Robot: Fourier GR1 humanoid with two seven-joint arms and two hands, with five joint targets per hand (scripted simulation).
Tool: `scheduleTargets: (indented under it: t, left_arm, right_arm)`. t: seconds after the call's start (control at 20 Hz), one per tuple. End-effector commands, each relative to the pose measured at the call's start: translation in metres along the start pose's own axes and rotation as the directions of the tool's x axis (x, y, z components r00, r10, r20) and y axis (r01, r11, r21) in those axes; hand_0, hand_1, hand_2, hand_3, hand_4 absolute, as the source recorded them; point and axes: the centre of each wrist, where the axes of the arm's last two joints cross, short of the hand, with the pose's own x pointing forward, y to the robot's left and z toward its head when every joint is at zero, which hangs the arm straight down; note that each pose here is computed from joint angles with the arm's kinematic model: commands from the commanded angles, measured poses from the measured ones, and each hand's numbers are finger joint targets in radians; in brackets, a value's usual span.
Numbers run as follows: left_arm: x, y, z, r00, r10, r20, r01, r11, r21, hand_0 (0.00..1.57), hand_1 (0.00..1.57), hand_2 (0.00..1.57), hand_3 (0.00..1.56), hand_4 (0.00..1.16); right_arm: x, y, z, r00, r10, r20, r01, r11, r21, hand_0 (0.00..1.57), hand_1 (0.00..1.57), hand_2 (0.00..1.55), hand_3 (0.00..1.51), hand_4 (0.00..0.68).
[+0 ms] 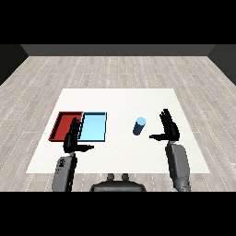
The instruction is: Pick the blue can and put it in the blue box
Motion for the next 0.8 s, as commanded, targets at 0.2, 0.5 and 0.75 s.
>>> scheduleTargets:
  t: [0.2,0.5,0.75]
  left_arm:
    - [-0.022,0.01,-0.002,0.988,0.061,0.14,-0.062,0.998,0.002,0.0,0.0,0.0,0.0,0.0]
    - [-0.028,0.01,-0.0048,0.99,0.067,0.125,-0.068,0.998,0.004,0.0,0.0,0.0,0.0,0.0]
    - [-0.016,-0.002,-0.0116,0.992,0.061,0.11,-0.062,0.998,0.006,0.0,0.0,0.0,0.0,0.0]
  right_arm:
    - [-0.019,-0.028,-0.008,0.9948,-0.066,0.078,0.064,0.9975,0.03,0.0,0.0,0.0,0.0,0.0]
    - [-0.032,-0.023,-0.012,0.9978,-0.051,0.043,0.049,0.9982,0.035,0.0,0.0,0.0,0.0,0.0]
    - [-0.028,-0.019,-0.025,0.9946,-0.103,0.009,0.103,0.9946,0.011,0.0,0.0,0.0,0.0,0.0]
